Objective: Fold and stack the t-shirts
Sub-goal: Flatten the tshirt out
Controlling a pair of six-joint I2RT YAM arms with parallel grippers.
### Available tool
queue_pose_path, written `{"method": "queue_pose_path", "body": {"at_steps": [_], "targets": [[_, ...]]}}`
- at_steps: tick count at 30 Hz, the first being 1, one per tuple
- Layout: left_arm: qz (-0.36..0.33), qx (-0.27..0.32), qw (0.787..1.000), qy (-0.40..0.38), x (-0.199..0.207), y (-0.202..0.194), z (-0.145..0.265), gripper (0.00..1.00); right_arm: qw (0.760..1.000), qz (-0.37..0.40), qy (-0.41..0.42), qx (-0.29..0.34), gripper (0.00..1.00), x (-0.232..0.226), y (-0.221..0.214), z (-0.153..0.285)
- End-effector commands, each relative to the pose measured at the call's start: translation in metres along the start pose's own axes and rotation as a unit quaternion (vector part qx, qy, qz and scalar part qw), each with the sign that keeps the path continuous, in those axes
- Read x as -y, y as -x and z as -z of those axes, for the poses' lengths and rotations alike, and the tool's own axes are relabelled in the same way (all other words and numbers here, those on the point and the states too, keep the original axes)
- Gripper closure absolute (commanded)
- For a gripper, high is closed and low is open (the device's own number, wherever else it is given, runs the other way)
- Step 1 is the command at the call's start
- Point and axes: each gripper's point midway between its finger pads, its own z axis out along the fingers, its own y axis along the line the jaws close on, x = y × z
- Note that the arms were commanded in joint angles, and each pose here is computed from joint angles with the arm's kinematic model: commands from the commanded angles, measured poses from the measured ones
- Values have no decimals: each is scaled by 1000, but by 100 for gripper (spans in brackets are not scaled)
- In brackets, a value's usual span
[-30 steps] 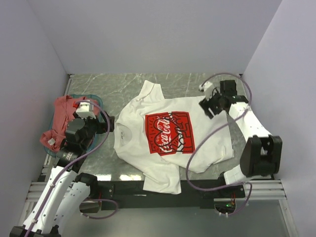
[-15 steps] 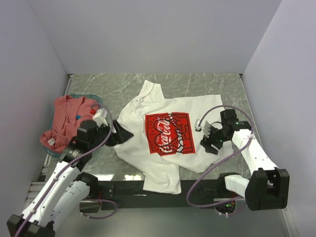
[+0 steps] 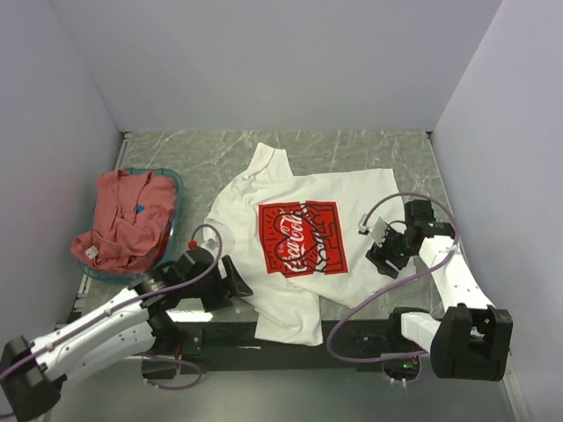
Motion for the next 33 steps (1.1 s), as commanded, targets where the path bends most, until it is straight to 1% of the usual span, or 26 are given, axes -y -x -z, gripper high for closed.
{"method": "queue_pose_path", "body": {"at_steps": [1, 2, 6, 8, 9, 10, 11, 12, 13, 14, 15, 16, 18, 19, 21, 22, 23, 25, 27, 28, 29, 31, 33], "targets": [[35, 45, 998, 36, 5, 14, -10, 19, 1000, 0, -21, 4, 28, 6, -2, 2], [38, 43, 997, 55, 0, 14, -17, 20, 1000, 0, -21, 2, 28, 5, -4, 3], [38, 47, 996, 64, -3, 16, -35, 25, 1000, 14, -9, -14, 28, -2, -16, 3], [38, 44, 995, 75, -6, 16, -41, 29, 999, 51, -3, -14, 28, -6, -22, 4], [35, 58, 995, 78, -6, 22, -44, 31, 998, 62, 1, -16, 28, -8, -25, 4], [33, 66, 994, 85, -8, 25, -45, 33, 996, 92, 7, -20, 27, -10, -28, 5], [33, 68, 993, 90, -10, 26, -47, 37, 994, 102, 11, -24, 27, -12, -34, 5], [29, 75, 992, 94, -11, 29, -48, 39, 993, 112, 14, -26, 27, -13, -36, 5], [28, 81, 991, 99, -13, 31, -49, 45, 991, 132, 19, -28, 27, -13, -38, 6], [25, 99, 988, 112, -18, 38, -50, 46, 991, 131, 24, -29, 27, -12, -41, 5], [21, 103, 987, 120, -22, 39, -50, 48, 990, 135, 27, -29, 28, -11, -41, 5], [18, 108, 986, 123, -22, 41, -50, 52, 988, 146, 35, -29, 28, -12, -42, 5], [13, 118, 985, 125, -23, 45, -50, 57, 988, 144, 44, -28, 28, -11, -42, 3], [12, 120, 985, 122, -22, 46, -50, 69, 988, 146, 49, -30, 29, -9, -43, 1], [10, 116, 986, 117, -22, 44, -50, 83, 987, 150, 47, -36, 29, -5, -46, -3], [13, 112, 985, 127, -27, 41, -47, 93, 986, 156, 47, -39, 29, -4, -48, -5], [18, 113, 986, 123, -26, 41, -44, 94, 985, 156, 53, -43, 29, -4, -51, -9], [22, 95, 988, 121, -27, 33, -38, 95, 984, 163, 55, -55, 29, -1, -56, -11], [27, 85, 990, 110, -25, 26, -23, 97, 982, 163, 64, -68, 30, 2, -61, -14], [30, 88, 992, 90, -18, 26, -14, 98, 982, 164, 68, -71, 30, 3, -62, -15], [34, 83, 991, 98, -23, 22, -8, 99, 981, 165, 70, -74, 30, 4, -63, -15], [40, 87, 992, 81, -17, 22, 4, 99, 980, 170, 71, -74, 31, 7, -63, -16], [48, 81, 992, 86, -20, 18, 9, 100, 980, 171, 77, -71, 31, 5, -62, -17]]}}
